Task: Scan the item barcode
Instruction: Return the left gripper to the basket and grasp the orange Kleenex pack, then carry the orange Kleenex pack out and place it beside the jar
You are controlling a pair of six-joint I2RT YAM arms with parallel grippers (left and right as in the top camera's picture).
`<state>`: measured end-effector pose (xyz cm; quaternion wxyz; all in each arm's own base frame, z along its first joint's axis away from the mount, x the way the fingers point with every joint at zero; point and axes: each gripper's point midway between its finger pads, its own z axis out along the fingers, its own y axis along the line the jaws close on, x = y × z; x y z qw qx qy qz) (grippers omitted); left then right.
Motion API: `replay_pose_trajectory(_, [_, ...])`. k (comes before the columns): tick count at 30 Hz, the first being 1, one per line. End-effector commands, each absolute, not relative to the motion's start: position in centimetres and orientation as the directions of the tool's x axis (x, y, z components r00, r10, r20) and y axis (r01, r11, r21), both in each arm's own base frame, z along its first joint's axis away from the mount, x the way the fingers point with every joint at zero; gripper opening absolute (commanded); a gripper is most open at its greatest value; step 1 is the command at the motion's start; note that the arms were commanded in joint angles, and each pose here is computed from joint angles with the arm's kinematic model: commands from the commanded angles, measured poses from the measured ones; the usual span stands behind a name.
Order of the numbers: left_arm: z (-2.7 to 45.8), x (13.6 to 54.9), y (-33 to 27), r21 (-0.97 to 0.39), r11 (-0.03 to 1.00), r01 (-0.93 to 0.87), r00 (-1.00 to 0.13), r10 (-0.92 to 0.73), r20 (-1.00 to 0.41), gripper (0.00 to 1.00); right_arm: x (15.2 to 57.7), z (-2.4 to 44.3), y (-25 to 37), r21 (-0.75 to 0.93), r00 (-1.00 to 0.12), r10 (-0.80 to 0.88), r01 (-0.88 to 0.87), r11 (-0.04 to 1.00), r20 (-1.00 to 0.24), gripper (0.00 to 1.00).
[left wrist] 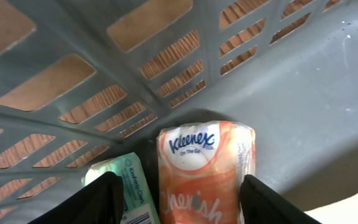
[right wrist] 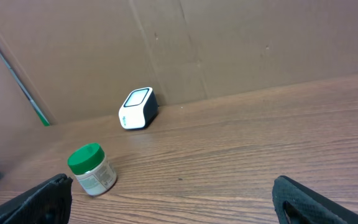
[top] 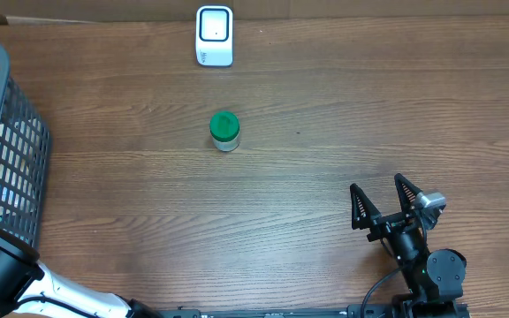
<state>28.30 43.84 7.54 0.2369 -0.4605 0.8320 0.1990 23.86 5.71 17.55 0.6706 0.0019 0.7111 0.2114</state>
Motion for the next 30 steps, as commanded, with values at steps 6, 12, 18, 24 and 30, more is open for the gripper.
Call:
replay_pose_trajectory(6, [5.1,29.1,42.9,0.082,0.541,-0.837,-0.494,-0.684,-0.537,0.62,23.9,17.4,5.5,0.302,-0.091,0.287,-0.272,0.914,-0.953,1.00])
replay_pose_trajectory(12, [1.6,29.2,42.3,0.066,0.555,-0.829,-0.514,-0.710,-0.481,0.65,23.9,17.4,5.5,0.302,-0.091,0.287,-0.272,0.914,-0.953,1.00])
replay_pose_trajectory(18, [0.6,29.1,42.2,0.067,0.556,-0.829,-0.519,-0.718,-0.464,0.38,23.9,17.4,5.5,0.302,-0.091,0.287,-0.272,0.914,-0.953,1.00])
replay_pose_trajectory(24, [2.4,29.2,42.3,0.064,0.552,-0.832,-0.514,-0.721,-0.464,0.10,23.9,17.4,5.5,0.302,-0.091,0.287,-0.272,0.914,-0.953,1.00])
replay_pose_trajectory(30, [9.7,29.7,42.8,0.014,0.490,-0.872,-0.424,-0.740,-0.522,0.06,23.9,17.4,5.5,0.302,-0.091,0.287,-0.272,0.914,-0.953,1.00])
